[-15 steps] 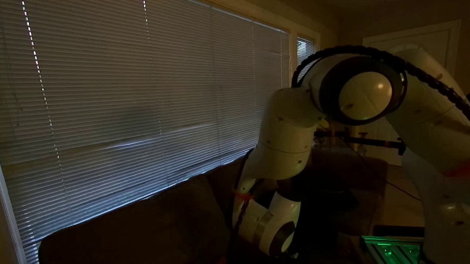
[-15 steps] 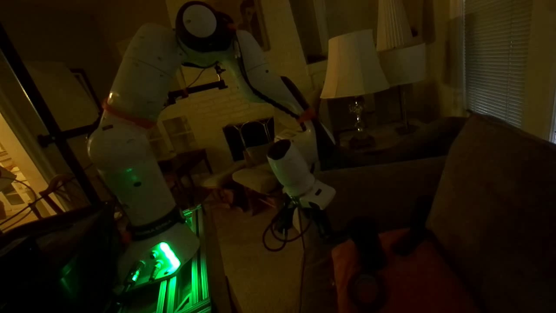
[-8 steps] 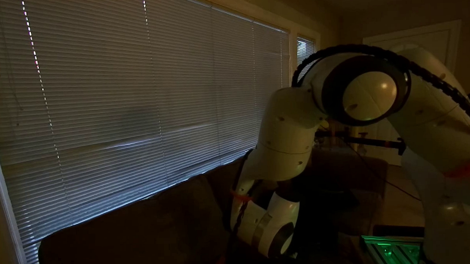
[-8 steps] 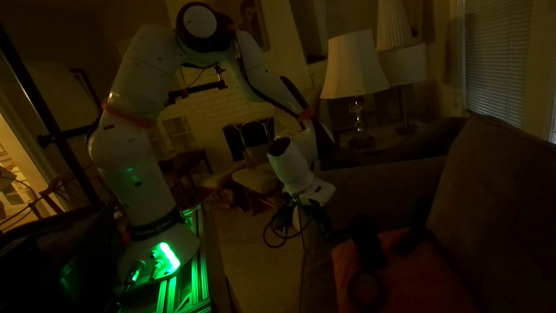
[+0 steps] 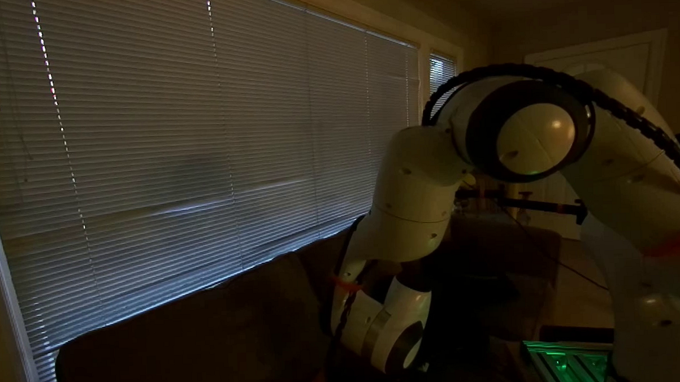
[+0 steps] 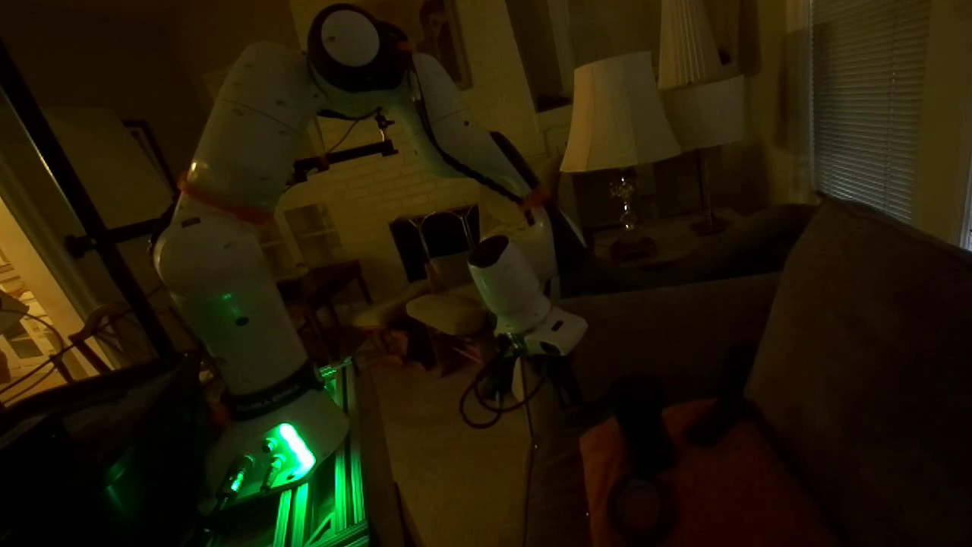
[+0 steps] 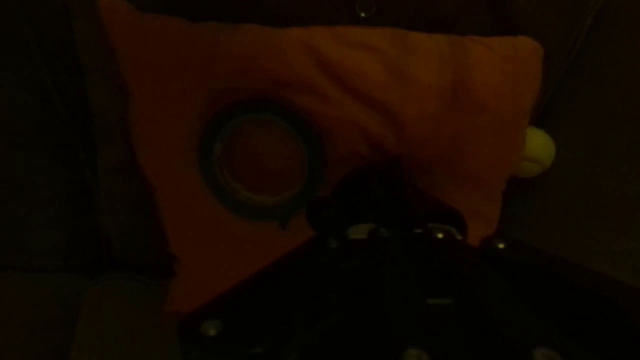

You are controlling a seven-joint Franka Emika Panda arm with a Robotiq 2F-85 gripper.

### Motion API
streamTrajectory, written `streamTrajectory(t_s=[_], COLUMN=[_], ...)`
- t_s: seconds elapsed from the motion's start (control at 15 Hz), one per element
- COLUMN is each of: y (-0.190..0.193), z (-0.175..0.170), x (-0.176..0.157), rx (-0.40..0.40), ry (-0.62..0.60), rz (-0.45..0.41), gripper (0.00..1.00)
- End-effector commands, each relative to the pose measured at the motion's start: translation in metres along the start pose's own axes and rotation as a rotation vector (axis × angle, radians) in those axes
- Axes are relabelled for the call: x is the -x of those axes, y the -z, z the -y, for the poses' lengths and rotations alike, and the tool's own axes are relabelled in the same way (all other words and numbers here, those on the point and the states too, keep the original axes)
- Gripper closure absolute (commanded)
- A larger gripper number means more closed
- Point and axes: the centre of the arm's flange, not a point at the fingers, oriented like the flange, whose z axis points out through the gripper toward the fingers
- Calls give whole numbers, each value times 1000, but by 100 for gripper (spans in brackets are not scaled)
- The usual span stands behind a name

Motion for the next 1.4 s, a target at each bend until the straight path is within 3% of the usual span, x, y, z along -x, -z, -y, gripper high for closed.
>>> streamTrajectory(t_s=[0.0, 0.8, 1.33], y=[1, 3, 2], z=[4, 20, 34], x=[-3, 3, 3], rx=[57, 168, 295], ry=[1, 26, 74], rz=[7, 37, 55], gripper=[99, 99, 99])
